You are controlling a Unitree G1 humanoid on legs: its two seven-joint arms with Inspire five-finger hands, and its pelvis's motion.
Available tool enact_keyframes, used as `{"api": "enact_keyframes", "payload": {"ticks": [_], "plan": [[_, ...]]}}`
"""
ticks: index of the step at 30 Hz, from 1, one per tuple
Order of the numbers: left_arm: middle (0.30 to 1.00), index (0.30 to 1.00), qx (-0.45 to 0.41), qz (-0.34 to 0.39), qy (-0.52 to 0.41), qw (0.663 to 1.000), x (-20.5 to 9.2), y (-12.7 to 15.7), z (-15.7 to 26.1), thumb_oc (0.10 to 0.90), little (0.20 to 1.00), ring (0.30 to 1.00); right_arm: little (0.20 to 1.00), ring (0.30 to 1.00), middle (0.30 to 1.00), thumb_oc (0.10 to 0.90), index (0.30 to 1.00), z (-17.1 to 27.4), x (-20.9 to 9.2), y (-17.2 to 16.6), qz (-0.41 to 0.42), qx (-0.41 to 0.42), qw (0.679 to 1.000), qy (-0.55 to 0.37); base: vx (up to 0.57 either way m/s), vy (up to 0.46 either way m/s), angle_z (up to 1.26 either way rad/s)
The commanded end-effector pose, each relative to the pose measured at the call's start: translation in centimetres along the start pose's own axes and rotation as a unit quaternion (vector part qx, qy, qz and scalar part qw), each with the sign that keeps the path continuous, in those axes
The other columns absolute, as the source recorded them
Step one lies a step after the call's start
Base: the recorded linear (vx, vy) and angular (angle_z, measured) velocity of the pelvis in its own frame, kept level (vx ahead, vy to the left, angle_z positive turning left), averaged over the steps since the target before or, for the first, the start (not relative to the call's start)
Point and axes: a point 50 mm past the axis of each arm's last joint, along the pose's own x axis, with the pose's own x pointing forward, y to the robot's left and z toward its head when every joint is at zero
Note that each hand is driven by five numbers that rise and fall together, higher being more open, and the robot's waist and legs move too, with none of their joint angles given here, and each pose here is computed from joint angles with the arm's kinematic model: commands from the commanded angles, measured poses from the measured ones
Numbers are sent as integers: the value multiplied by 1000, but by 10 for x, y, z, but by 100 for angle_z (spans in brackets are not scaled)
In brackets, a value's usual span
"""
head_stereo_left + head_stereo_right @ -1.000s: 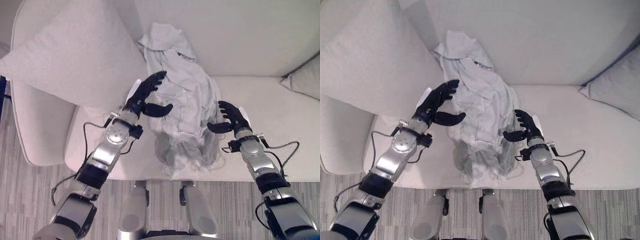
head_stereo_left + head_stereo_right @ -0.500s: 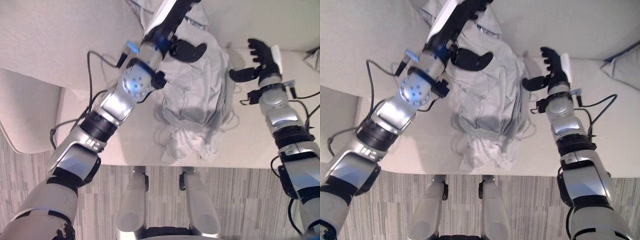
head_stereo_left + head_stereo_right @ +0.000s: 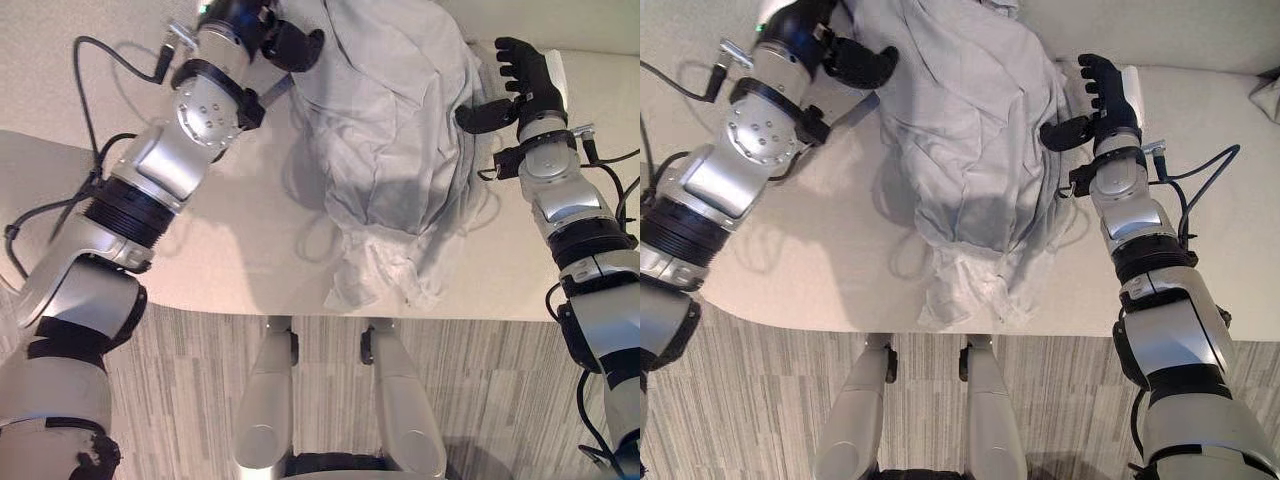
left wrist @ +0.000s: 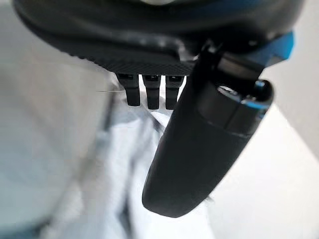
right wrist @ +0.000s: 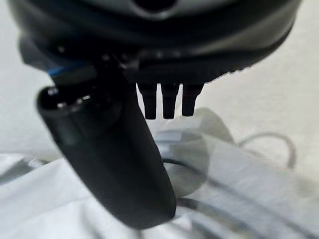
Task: Hang the clothes on the sofa on the clothes rack.
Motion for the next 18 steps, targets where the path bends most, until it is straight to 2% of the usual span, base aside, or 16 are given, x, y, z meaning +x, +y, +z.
{"api": "enact_keyframes", "payload": {"ticks": [1, 4, 5, 10, 13, 18], "plan": [[900, 900, 25, 130, -116, 984, 23, 58, 54, 800, 900, 900, 900, 900, 900, 800, 900, 37, 7, -31, -54, 27, 995, -75, 0, 0, 0], [900, 900, -6, 160, -77, 984, 11, 51, 32, 800, 900, 900, 900, 900, 900, 800, 900, 29, 7, -32, -61, 26, 996, -57, 5, -3, 1], [900, 900, -45, 166, -59, 983, 6, 40, 26, 800, 900, 900, 900, 900, 900, 800, 900, 33, 10, -28, -58, 17, 997, -57, 0, 0, 0], [900, 900, -35, 145, -59, 987, 18, 30, 33, 800, 900, 900, 900, 900, 900, 800, 900, 48, 12, -19, -43, 17, 996, -78, -2, -19, 3], [900, 900, -13, 125, -70, 990, 25, 26, 41, 800, 900, 900, 900, 900, 900, 800, 900, 57, 11, -12, -32, 18, 995, -93, -1, -10, -1], [900, 900, 131, 78, -91, 984, 35, 29, 45, 800, 900, 900, 900, 900, 900, 800, 900, 83, 7, -15, -27, 26, 988, -149, -1, -59, 0]]}}
